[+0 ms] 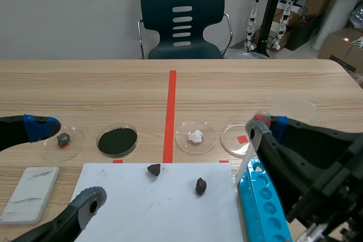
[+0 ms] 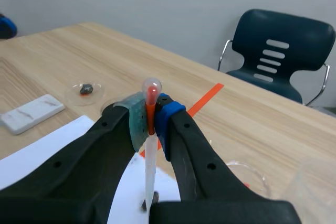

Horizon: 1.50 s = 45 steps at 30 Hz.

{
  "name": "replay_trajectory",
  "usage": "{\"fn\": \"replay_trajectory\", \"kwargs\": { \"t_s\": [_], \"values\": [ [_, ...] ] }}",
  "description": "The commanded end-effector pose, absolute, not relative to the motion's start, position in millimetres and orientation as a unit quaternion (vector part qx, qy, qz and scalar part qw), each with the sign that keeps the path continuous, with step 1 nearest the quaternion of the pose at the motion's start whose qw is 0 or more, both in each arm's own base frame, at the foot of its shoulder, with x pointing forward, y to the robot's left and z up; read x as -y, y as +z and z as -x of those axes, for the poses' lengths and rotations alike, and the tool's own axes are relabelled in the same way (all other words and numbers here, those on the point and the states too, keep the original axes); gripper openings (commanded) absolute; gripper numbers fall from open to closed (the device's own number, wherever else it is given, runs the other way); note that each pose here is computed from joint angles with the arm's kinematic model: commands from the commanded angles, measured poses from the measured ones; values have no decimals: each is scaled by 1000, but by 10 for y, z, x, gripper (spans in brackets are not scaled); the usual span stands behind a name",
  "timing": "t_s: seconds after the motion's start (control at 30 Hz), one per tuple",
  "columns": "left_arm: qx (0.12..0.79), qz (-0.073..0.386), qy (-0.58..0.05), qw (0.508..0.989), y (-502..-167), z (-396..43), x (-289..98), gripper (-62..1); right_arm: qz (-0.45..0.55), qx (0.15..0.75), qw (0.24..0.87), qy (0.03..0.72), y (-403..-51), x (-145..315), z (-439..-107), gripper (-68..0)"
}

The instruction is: Squeeze the dropper onto the mineral

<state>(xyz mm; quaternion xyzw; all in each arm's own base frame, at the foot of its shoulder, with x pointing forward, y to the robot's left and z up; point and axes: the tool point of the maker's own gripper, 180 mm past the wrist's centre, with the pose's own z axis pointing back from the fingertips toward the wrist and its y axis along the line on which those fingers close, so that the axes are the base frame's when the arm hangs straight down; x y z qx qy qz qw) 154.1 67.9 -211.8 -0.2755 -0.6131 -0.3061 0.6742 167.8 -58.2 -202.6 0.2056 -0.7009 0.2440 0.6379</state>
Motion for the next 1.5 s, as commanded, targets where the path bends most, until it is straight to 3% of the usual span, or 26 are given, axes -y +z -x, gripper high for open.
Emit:
{"fn": "replay_trajectory", "kwargs": {
  "t_s": [0.0,0.43,1.47],
  "values": [
    [620,281,-297,670,-2072,-1539,-678,11,-215,712,624,239,-1936,615,-1647,-665],
    [620,281,-297,670,-2072,-1539,-678,10,-201,697,624,290,-1975,775,-1452,-665],
    [620,281,-297,670,-2072,-1539,-678,11,-199,699,622,290,-1964,774,-1467,-665]
  ]
}}
